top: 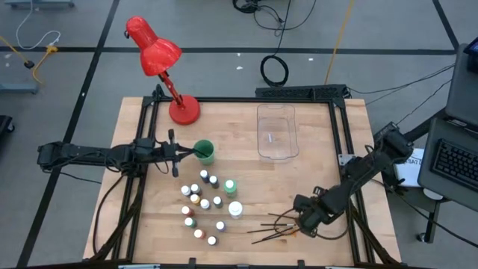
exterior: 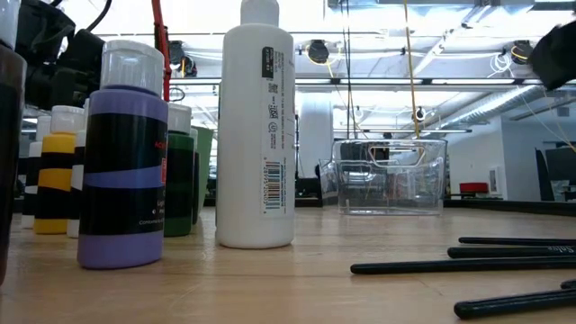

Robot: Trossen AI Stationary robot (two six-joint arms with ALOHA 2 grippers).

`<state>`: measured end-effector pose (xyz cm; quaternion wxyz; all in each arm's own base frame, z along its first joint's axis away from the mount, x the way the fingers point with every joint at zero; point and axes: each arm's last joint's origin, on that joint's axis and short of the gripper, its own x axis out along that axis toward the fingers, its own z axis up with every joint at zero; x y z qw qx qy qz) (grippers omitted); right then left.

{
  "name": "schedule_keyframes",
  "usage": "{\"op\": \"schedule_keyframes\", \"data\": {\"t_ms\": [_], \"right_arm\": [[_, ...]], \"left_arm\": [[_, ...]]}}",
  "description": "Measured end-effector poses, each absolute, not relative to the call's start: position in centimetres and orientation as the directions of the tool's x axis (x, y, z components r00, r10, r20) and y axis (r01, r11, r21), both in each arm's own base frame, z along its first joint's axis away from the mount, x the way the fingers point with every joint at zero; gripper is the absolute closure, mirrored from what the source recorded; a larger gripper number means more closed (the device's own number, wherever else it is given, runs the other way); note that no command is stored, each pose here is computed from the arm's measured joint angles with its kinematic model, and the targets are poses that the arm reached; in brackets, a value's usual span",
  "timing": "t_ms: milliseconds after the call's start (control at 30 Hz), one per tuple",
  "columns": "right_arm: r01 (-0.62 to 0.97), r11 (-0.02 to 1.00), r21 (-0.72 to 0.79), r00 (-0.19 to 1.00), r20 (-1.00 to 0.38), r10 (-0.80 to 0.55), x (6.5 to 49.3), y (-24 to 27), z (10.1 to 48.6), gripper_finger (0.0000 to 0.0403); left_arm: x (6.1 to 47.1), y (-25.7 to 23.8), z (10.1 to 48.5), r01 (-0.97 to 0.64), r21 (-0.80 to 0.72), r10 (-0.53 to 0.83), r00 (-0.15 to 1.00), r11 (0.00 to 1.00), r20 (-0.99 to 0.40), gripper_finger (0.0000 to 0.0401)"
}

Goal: Pick & Place Paint Supplies
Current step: Put the gold paintbrush into the green cup

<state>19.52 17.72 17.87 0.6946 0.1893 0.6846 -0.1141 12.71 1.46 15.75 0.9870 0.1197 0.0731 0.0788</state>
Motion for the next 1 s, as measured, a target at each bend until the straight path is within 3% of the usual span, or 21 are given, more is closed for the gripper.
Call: {"op": "schedule_keyframes", "data": {"t_ms": [200,433,700,800,933,1000], "right_arm": [[0.383,0.915,0.129,0.154,-0.985,0.075,19.2,19.4,17.6,0.0227],[0.344,0.939,0.000,0.074,-0.997,-0.027,18.8,19.9,15.3,0.0275],[0.312,0.948,-0.058,0.036,-0.997,-0.073,19.2,20.3,13.5,0.0297],[0.308,0.950,-0.057,0.011,-0.998,-0.064,19.1,20.4,13.2,0.0322],[0.315,0.949,-0.028,-0.026,-0.999,-0.020,19.1,20.4,13.2,0.0387],[0.321,0.947,-0.027,-0.025,-0.999,-0.019,19.0,20.4,13.3,0.0394]], "left_arm": [[12.7,1.5,15.7,-0.137,0.247,0.173,0.977,0.959,-0.128,0.0379],[12.7,1.5,15.7,-0.134,0.254,0.173,0.976,0.958,-0.135,0.0377],[12.7,1.5,15.7,-0.135,0.254,0.173,0.976,0.958,-0.135,0.0377],[12.7,1.5,15.7,-0.135,0.255,0.173,0.976,0.958,-0.135,0.0377],[12.7,1.5,15.7,-0.135,0.254,0.173,0.976,0.958,-0.134,0.0377],[12.7,1.5,15.7,-0.135,0.255,0.173,0.976,0.958,-0.134,0.0377]]}}
